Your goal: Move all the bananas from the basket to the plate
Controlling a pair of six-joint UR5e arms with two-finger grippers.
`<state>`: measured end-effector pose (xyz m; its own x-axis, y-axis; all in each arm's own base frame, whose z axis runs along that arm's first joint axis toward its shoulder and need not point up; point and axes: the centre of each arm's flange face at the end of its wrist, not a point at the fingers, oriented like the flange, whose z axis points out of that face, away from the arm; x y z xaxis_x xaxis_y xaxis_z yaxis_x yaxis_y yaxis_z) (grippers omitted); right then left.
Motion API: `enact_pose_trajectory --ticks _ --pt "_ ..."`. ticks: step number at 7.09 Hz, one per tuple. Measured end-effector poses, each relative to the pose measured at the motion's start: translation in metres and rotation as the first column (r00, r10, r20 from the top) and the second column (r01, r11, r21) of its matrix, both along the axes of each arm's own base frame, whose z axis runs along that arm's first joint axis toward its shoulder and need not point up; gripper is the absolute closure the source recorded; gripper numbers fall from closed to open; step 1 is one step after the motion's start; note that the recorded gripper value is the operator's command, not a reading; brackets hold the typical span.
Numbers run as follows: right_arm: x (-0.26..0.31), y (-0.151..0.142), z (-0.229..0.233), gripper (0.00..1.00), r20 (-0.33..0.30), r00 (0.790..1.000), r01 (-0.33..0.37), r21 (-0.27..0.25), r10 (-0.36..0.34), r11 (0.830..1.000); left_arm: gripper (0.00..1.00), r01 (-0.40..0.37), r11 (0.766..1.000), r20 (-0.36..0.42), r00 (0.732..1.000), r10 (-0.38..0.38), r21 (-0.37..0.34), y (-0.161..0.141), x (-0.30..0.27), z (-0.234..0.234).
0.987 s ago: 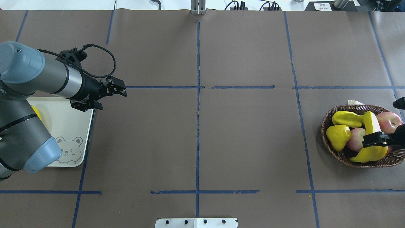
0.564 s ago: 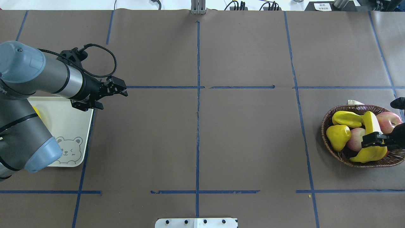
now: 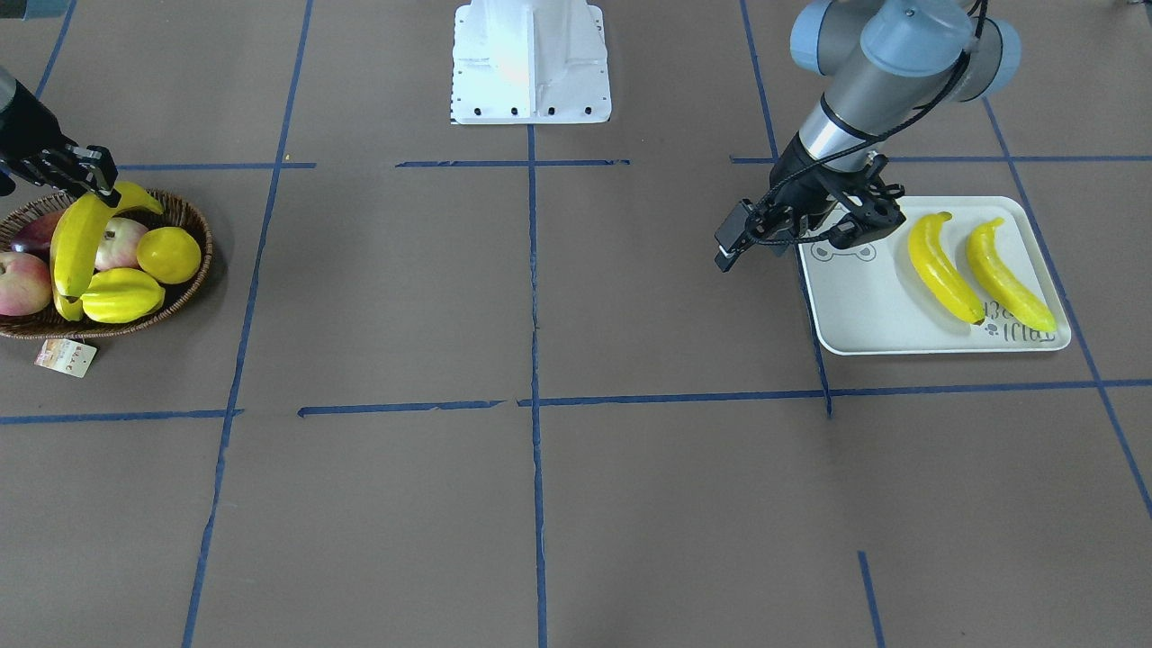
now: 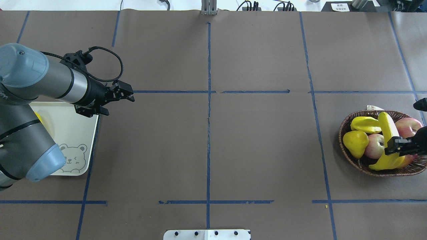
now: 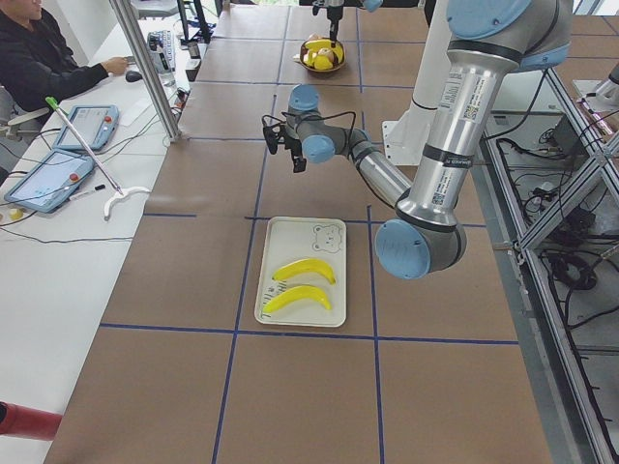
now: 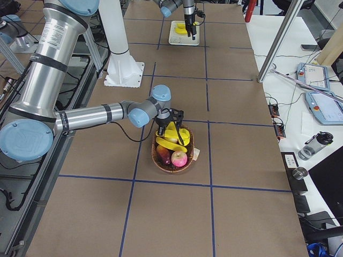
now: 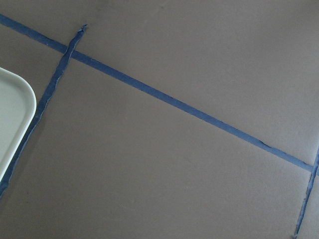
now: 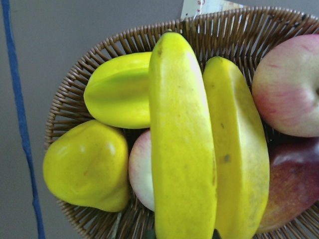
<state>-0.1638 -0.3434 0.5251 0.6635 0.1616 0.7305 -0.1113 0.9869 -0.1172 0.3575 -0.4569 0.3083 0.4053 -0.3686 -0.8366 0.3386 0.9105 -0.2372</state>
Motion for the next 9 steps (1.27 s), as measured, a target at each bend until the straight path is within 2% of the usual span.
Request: enact_pose_trajectory --ticks 2,4,5,7,8,9 --pt "0.05 -0.01 -0.02 1.0 0.107 0.993 -0.056 -0.015 0.057 0.998 0.0 0.0 1.0 -0.001 1.0 0.0 0.001 0.0 0.0 -0.001" --pt "0.067 -0.028 -0.063 1.0 0.228 0.972 -0.056 0.019 0.05 0.998 0.01 -0.001 1.0 -0.007 1.0 0.001 0.005 -0.002 0.002 -0.006" --pt "0.055 -0.051 -0.1 1.0 0.276 0.961 -0.038 0.057 0.021 0.998 0.01 -0.001 1.0 -0.016 1.0 0.002 0.012 -0.002 0.002 -0.012" --pt "-0.008 -0.096 -0.203 1.0 0.328 0.941 0.04 0.124 -0.079 0.992 0.01 0.01 0.999 -0.074 0.997 -0.007 0.035 -0.001 0.002 -0.04" --pt "-0.051 -0.099 -0.248 1.0 0.341 0.932 0.082 0.142 -0.126 0.986 0.01 0.035 0.999 -0.146 0.989 -0.029 0.039 0.0 0.001 -0.059" --pt "-0.092 -0.092 -0.282 1.0 0.347 0.925 0.106 0.162 -0.158 0.981 0.01 0.063 0.997 -0.253 0.966 -0.049 0.047 0.002 -0.001 -0.075"
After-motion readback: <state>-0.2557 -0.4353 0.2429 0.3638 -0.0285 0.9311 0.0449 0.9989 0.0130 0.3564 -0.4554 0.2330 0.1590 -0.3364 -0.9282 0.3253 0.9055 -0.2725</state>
